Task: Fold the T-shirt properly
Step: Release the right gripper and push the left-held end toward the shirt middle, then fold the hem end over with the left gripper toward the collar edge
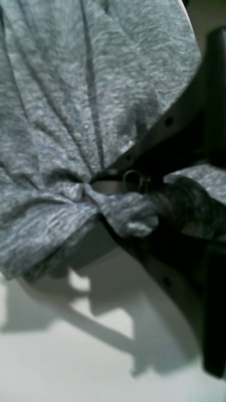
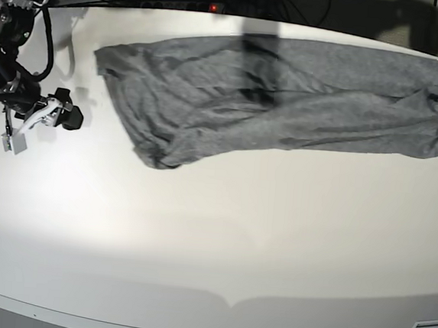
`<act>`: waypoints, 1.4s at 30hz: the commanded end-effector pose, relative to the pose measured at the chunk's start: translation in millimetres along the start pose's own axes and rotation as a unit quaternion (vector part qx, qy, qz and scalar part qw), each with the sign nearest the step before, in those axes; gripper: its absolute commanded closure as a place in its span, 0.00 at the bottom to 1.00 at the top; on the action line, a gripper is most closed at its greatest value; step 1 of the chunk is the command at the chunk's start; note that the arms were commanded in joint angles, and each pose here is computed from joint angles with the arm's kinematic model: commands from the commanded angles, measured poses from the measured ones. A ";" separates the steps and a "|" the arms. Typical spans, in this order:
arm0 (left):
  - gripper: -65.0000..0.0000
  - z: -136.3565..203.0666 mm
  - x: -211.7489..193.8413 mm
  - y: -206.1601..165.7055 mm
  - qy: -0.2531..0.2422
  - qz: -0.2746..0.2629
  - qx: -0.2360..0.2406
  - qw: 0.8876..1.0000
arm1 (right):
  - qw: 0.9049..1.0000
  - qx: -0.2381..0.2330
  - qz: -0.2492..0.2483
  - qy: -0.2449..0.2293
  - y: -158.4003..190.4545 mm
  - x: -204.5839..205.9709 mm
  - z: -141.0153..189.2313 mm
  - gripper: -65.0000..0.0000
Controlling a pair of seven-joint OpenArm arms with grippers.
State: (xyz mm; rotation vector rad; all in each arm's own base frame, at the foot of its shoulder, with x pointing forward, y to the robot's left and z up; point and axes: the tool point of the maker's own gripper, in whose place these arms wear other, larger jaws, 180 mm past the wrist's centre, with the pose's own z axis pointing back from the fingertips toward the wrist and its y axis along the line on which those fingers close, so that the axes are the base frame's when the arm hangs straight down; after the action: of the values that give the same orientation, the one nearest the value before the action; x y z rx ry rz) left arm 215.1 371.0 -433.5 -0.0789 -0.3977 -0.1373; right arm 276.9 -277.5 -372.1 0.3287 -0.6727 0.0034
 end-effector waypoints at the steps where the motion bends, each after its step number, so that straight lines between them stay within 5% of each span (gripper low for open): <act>1: 1.00 11.8 7.2 14.7 0.007 -0.011 0.025 1.000 | 1.000 0.004 0.008 -0.024 1.4 15.7 4.7 0.47; 5: 1.00 31.4 24.1 15.9 0.030 -0.004 0.062 0.998 | 1.000 0.013 0.000 -0.024 8.3 12.0 -0.5 0.47; 11: 1.00 63.3 85.2 -47.4 -0.030 -0.045 0.058 0.997 | 1.000 0.015 -0.004 -0.018 11.8 6.7 -4.4 0.47; 20: 1.00 102.5 112.3 -188.5 -0.143 -0.085 -0.059 0.984 | 1.000 0.000 0.002 -0.007 6.6 2.9 -4.6 0.47; 26: 1.00 96.3 105.9 -246.8 -0.206 -0.020 -0.139 0.968 | 1.000 0.002 0.002 -0.009 7.2 4.4 -4.6 0.47; 31: 1.00 88.2 104.6 -292.9 -0.225 -0.036 -0.173 0.958 | 1.000 0.003 0.002 -0.013 7.9 7.7 -4.8 0.47; 42: 1.00 31.1 105.5 -337.5 -0.187 -0.060 -0.184 0.963 | 1.000 0.003 0.003 -0.011 7.9 8.4 -4.8 0.47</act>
State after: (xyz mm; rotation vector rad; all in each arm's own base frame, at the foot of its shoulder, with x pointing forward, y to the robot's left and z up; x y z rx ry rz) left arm 241.4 30.3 -359.7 -0.4409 -0.7015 -0.3108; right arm 274.9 -264.7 -383.2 0.3366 -0.6432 -0.0049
